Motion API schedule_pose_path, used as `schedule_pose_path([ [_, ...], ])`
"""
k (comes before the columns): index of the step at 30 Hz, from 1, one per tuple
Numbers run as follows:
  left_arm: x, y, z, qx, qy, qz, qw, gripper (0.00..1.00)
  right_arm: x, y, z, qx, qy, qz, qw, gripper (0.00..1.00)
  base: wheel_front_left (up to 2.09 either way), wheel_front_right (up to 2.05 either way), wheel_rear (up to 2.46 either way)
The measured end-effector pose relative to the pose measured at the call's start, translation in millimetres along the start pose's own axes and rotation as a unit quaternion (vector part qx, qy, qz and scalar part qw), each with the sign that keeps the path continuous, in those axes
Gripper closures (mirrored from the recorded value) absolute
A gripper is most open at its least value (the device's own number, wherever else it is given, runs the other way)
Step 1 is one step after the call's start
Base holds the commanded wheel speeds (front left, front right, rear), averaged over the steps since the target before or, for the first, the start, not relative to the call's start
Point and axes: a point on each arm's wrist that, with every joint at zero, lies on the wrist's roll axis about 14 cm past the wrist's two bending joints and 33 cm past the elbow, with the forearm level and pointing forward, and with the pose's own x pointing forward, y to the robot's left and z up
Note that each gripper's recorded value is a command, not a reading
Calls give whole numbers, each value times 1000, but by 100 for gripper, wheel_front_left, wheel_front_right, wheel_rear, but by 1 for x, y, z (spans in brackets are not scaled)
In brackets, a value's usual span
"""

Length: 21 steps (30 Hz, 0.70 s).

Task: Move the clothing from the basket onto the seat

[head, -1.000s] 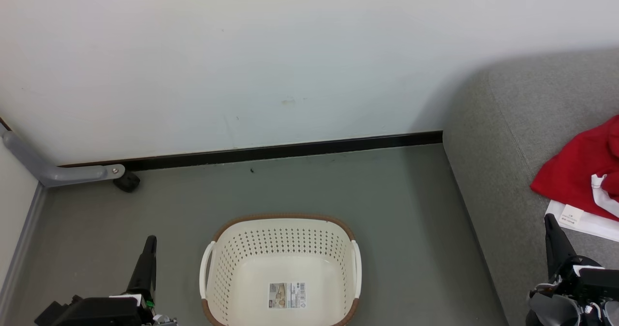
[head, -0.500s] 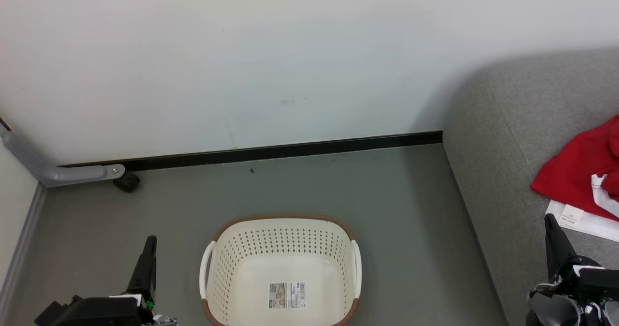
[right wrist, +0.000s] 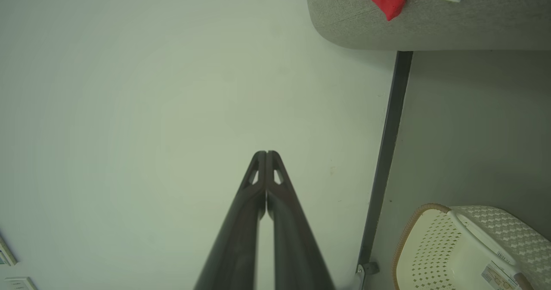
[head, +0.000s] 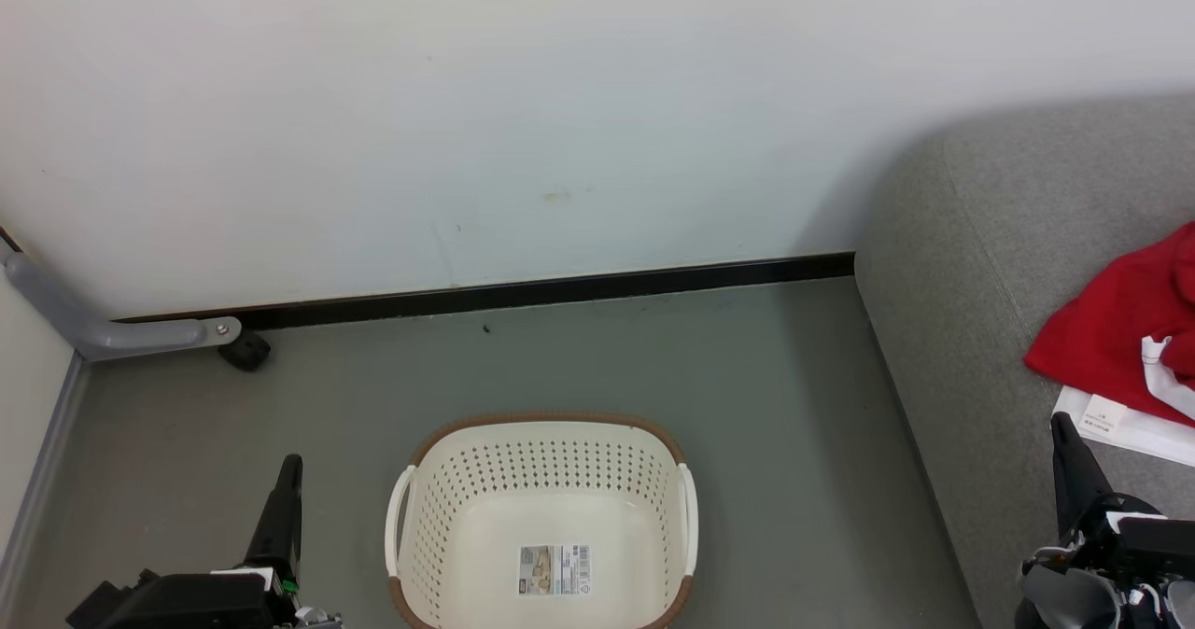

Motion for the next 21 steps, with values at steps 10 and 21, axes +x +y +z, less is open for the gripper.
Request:
schedule_pose_path([
  [10,0,0,0,0,0,0,1000,100,0,0,0,0,0,0,1000,100,0,0,0],
  [21,0,0,0,0,0,0,1000,100,0,0,0,0,0,0,1000,100,0,0,0],
])
